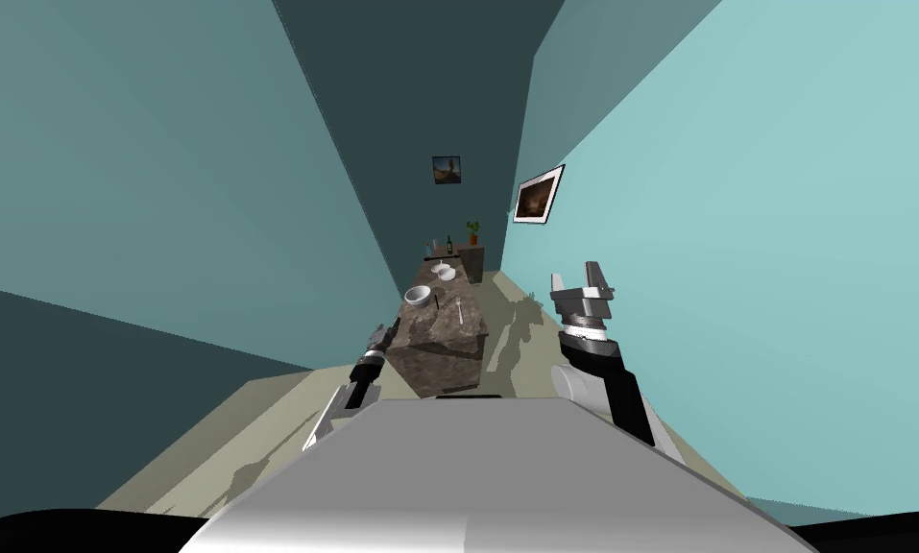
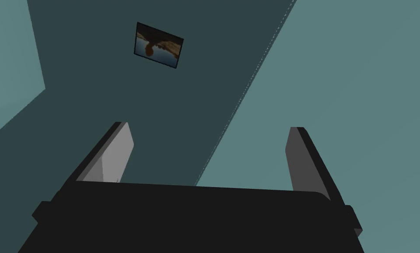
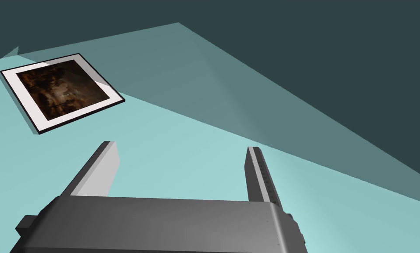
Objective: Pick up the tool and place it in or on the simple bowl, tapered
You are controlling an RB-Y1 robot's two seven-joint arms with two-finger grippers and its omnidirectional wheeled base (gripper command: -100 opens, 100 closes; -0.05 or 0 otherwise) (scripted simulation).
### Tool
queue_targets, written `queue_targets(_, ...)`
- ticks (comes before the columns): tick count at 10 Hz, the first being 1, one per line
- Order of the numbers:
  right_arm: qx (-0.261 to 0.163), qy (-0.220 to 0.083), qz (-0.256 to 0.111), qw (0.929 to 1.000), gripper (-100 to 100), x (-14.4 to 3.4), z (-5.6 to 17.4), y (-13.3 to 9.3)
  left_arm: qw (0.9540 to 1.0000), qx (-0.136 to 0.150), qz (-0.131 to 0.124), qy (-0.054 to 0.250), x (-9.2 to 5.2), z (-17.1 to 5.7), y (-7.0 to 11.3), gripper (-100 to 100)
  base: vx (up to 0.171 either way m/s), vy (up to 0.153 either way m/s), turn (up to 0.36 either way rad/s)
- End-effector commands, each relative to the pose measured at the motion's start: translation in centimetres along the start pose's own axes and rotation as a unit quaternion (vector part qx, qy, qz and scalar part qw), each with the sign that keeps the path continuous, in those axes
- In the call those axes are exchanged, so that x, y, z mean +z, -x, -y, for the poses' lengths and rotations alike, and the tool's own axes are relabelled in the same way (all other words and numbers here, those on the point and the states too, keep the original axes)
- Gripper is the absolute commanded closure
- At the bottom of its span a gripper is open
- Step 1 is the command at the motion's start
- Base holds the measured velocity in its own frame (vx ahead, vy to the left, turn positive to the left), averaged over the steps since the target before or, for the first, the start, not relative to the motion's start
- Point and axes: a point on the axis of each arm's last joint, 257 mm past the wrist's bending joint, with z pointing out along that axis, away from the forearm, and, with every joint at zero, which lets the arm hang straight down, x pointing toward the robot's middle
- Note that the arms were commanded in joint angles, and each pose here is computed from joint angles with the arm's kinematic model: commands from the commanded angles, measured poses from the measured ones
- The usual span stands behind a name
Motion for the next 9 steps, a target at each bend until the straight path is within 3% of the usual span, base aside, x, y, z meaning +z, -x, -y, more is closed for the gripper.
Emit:
queue_targets(1,0.0,0.0,0.0,1.0,0,0.0,0.0,0.0,0.9995,0.031,-0.013,-0.001,1.0,0.4,-1.5,-100,0.012,-0.074,0.08)
queue_targets(2,0.0,0.0,0.0,1.0,0,0.0,0.0,0.0,0.9994,0.03,-0.018,0.002,0.9,0.1,-2.0,-100,0.006,-0.046,0.016)
queue_targets(9,0.0,0.0,0.0,1.0,0,0.0,0.0,0.0,0.9895,0.124,-0.067,-0.032,5.6,4.0,-8.2,-100,0.005,-0.044,0.045)
